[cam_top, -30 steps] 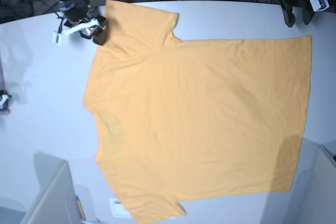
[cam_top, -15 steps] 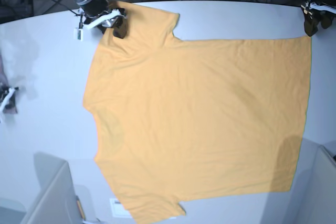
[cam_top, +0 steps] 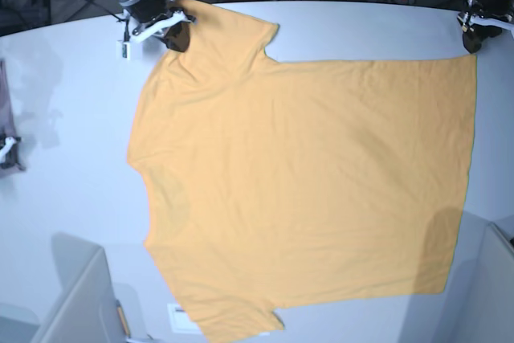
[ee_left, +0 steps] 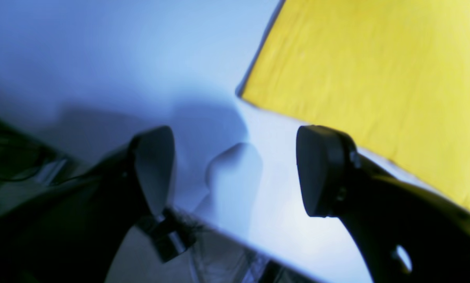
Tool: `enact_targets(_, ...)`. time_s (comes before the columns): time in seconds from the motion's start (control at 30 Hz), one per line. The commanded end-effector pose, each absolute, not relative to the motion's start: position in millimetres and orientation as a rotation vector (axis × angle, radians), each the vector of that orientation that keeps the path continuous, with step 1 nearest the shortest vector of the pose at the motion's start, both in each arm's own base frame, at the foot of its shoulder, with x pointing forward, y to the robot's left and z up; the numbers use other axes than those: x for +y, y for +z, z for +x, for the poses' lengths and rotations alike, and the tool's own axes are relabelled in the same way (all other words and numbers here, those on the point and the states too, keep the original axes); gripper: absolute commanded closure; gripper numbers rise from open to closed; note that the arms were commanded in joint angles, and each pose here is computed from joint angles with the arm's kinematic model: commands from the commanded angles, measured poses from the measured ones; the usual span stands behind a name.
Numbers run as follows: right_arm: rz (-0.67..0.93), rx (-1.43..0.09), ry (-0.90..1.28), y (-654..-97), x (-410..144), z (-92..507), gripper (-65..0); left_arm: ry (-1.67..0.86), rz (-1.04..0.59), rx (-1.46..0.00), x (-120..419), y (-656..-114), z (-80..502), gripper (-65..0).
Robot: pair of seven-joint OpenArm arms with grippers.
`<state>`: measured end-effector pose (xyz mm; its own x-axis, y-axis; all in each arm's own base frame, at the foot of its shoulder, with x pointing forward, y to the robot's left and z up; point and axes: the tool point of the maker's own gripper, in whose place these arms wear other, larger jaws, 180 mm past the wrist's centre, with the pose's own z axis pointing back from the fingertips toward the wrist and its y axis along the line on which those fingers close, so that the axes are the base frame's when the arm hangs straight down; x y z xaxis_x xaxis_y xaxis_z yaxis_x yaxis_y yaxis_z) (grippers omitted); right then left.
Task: Fold the T-shirt properly
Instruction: 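Move both grippers to the shirt's shoulder corners and grasp them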
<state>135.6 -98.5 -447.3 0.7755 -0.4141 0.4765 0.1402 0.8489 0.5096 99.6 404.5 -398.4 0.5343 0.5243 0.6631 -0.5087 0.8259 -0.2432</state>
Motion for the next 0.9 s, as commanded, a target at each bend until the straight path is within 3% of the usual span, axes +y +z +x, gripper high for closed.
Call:
enact_targets(0.0, 0.432, -0.538, -0.302, -458.4, -103.4, 118.7, 0.0, 0.605, -0.013, -0.843, 413.2, -387.7, 108.0, -45.7)
enact_targets(0.4, 0.434, -0.54, -0.303, -458.0, -102.9, 119.0, 0.0, 0.658, -0.153, -0.787, 382.6, -435.6, 138.3, -45.7)
enact_targets(0.7, 0.434, -0.54, -0.303, -458.0, -102.9, 119.0, 0.0, 0.673, -0.162, -0.791, 382.0, -438.0, 140.3, -45.3)
enact_targets(0.77, 0.435, -0.54, -0.304, -457.9, -102.4, 119.1, 0.0, 0.675, -0.16, -0.795, 382.8, -437.5, 140.4, -39.7)
enact_targets(0.87, 0.436, -0.54, -0.306, -457.9, -102.0, 119.1, 0.0, 0.668, -0.16, -0.795, 383.1, -436.8, 142.0, -19.6)
